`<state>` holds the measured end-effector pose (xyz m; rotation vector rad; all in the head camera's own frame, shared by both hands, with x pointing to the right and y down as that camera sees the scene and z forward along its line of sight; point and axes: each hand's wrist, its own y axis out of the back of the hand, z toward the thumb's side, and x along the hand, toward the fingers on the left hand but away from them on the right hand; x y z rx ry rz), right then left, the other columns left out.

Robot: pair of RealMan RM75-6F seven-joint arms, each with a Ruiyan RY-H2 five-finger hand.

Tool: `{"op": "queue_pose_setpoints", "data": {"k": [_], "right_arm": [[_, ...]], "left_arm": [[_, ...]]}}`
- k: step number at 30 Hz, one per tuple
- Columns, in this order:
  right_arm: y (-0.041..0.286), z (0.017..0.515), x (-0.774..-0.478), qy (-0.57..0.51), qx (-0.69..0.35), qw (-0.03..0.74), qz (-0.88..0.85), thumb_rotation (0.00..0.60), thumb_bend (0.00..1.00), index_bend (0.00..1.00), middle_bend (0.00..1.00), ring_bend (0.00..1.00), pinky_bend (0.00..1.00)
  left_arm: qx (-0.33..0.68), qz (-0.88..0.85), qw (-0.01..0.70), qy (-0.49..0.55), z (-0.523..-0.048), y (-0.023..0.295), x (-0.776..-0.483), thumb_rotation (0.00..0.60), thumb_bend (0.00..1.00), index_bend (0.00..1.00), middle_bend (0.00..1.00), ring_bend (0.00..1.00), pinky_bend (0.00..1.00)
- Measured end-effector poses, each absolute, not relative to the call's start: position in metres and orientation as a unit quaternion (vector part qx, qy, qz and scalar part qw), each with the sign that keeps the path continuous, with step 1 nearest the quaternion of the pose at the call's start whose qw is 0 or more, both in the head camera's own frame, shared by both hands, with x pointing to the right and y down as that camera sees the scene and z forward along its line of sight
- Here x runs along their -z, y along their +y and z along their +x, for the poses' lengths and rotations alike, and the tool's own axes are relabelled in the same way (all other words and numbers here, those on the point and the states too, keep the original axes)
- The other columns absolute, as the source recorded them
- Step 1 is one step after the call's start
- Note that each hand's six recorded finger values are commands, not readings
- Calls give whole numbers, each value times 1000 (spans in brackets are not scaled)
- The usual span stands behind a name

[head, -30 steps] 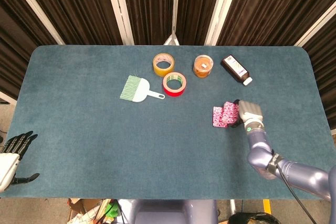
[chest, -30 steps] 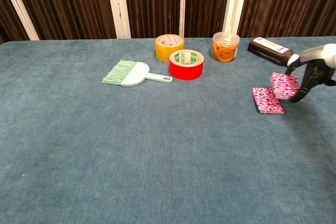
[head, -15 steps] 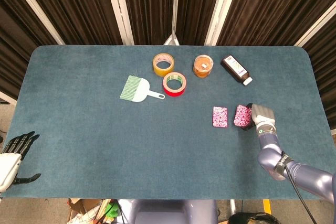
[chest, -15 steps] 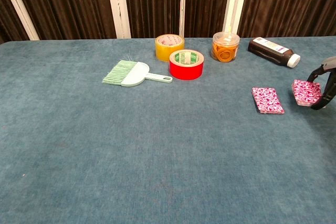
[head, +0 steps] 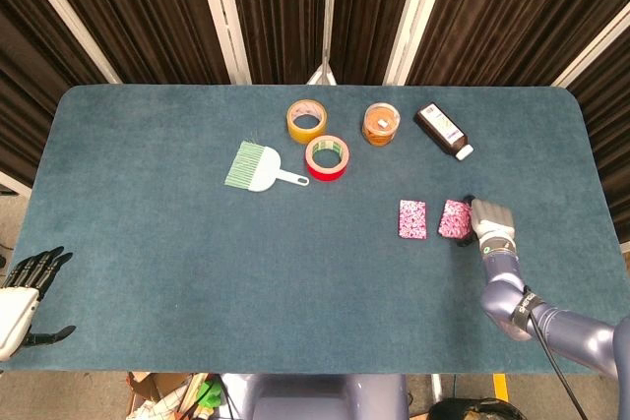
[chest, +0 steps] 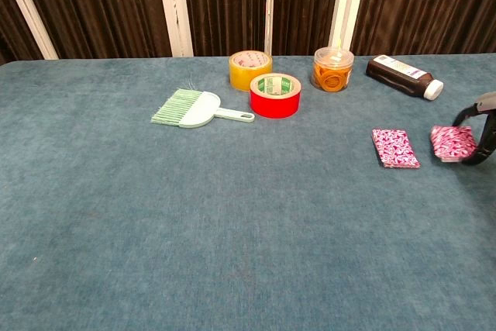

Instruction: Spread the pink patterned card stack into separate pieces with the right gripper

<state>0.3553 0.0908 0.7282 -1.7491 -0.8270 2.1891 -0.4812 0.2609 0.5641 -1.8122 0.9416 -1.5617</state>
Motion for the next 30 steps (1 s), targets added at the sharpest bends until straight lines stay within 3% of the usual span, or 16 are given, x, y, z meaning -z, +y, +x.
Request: {"op": "queue_pose_setpoints", "data": {"k": [18, 30], "right_arm": [[87, 348, -730, -281, -735, 122, -605, 600, 314, 0, 904, 912, 835], [87, 311, -722, -270, -702, 137, -644, 600, 315, 0, 904, 912, 835]], "left_arm": [[584, -676, 276, 353, -482, 260, -565, 600, 41, 0, 0, 0, 0], [583, -678, 276, 352, -481, 260, -565, 600, 42, 0, 0, 0, 0]]}}
